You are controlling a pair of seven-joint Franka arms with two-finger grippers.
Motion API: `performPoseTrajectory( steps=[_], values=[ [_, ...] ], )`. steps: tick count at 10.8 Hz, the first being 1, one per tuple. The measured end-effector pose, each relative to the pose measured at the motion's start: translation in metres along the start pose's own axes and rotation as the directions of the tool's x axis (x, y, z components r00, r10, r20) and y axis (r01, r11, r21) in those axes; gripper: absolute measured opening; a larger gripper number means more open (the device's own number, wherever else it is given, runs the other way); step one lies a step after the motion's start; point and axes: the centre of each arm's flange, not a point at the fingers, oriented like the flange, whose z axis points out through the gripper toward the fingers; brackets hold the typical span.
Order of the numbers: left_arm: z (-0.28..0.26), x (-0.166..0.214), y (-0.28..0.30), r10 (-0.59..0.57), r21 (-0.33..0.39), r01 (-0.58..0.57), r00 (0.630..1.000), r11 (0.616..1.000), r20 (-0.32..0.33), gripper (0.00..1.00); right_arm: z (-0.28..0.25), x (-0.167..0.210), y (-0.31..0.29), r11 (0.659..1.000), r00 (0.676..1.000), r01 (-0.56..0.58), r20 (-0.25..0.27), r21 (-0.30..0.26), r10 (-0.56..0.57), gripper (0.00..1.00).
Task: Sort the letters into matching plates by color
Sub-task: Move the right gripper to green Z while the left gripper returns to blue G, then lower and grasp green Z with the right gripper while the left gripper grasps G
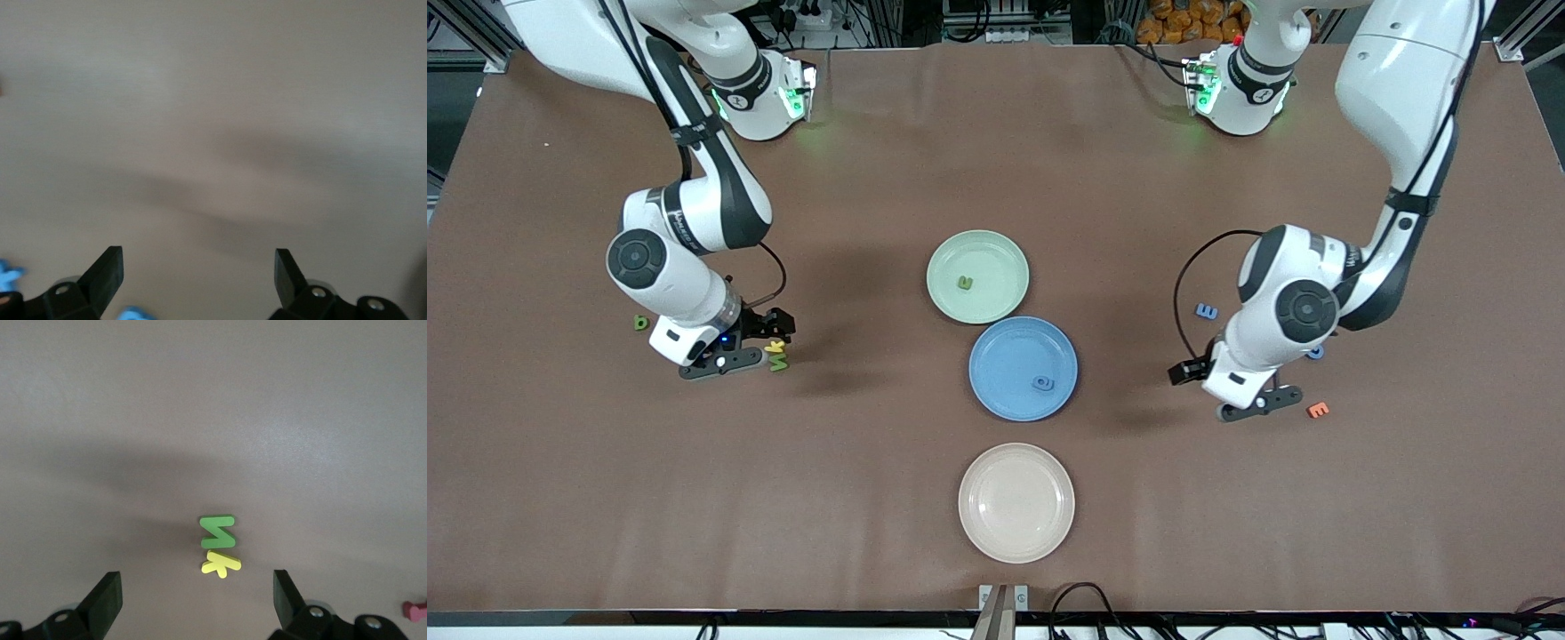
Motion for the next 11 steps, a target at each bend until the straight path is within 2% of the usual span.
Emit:
performPoseTrajectory(
  steps=[3,4,6,7,11],
  values=[
    [0.002,0.002,-0.065,-0.022,0.032,0.021,0.999,0.999,0.027,1.0,0.011,-0.01,0.006,1.0,1.0,0.014,-0.01,0.0,-0.014,0.94],
    [0.003,0.0,-0.084,-0.03,0.05,0.028,0.999,0.998,0.031,1.0,0.014,-0.011,0.007,1.0,1.0,0.015,-0.011,0.0,-0.015,0.88],
    [0.008,-0.003,-0.117,-0.045,0.091,0.042,0.998,0.995,0.034,1.0,0.027,-0.013,0.007,1.0,1.0,0.023,-0.016,0.001,-0.023,0.85],
    [0.011,-0.005,-0.133,-0.046,0.111,0.043,0.999,0.993,0.026,1.0,0.035,-0.013,0.007,0.999,0.999,0.041,-0.012,0.002,-0.04,0.8],
    [0.049,-0.018,-0.188,-0.091,0.047,0.093,0.994,0.995,-0.06,1.0,0.055,-0.009,0.012,0.999,0.999,0.05,-0.002,0.006,-0.05,0.74]
  ],
)
